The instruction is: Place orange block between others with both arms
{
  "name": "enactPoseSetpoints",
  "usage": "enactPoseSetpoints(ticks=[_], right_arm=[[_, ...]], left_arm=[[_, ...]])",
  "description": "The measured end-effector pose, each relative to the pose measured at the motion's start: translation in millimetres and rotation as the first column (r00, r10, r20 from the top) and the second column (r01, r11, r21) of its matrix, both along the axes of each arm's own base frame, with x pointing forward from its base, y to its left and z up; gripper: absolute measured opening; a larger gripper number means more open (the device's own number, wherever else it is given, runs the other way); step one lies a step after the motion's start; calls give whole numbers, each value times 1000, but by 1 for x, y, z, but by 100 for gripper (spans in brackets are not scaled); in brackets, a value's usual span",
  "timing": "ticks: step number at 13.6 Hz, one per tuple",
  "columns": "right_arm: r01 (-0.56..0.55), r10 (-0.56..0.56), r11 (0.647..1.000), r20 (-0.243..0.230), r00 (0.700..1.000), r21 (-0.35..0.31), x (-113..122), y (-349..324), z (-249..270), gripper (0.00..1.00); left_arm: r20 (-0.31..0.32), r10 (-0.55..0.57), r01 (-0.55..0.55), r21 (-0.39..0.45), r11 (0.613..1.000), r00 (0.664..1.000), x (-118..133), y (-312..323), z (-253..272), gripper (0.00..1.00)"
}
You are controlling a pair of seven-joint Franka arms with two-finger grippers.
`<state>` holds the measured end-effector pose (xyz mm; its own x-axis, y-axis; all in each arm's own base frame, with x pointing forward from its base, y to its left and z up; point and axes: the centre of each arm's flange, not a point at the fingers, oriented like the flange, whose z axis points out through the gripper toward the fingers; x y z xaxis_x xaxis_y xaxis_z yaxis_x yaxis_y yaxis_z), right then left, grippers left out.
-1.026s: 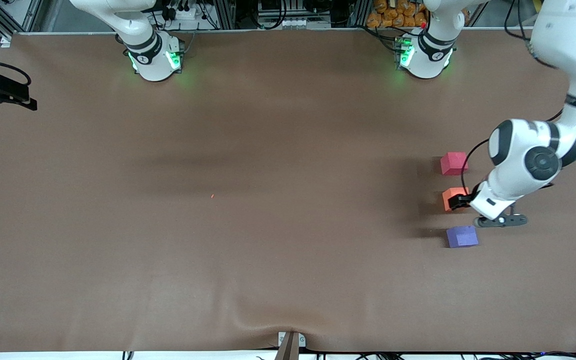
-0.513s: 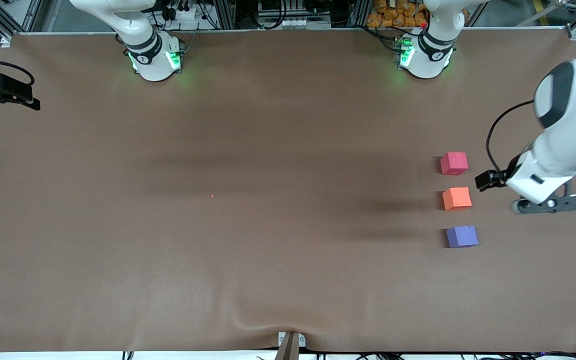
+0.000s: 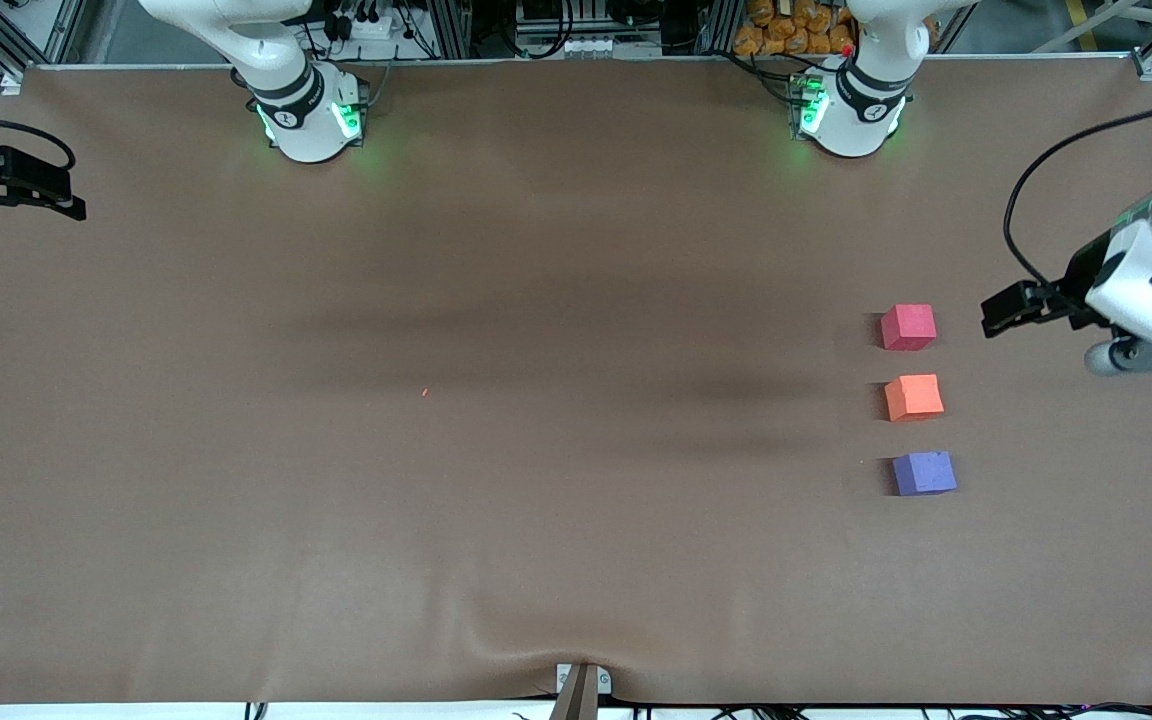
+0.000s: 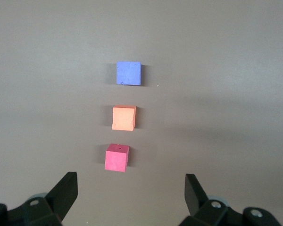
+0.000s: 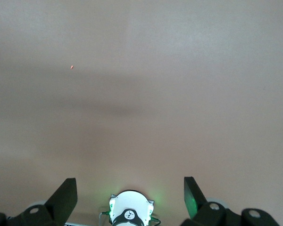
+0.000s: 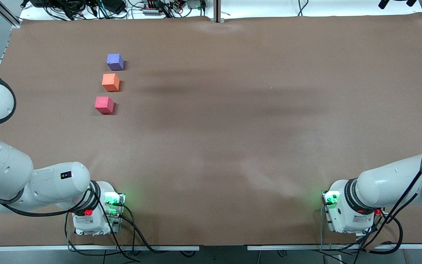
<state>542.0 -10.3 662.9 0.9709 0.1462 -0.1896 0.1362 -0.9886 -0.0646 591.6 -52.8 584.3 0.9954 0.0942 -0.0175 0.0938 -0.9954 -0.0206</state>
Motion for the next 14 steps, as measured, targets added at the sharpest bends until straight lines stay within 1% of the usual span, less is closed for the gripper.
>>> enactPoseSetpoints(ticks=[3, 14], right_arm=[[0, 0, 1000, 0, 1000, 0, 0, 0, 0, 100], [0, 0, 1000, 0, 1000, 0, 0, 0, 0, 100]], left_arm=[[-2, 28, -28, -57, 998, 1000, -2, 8, 4, 100], [6, 40, -39, -57, 998, 999, -3, 14, 9, 100]])
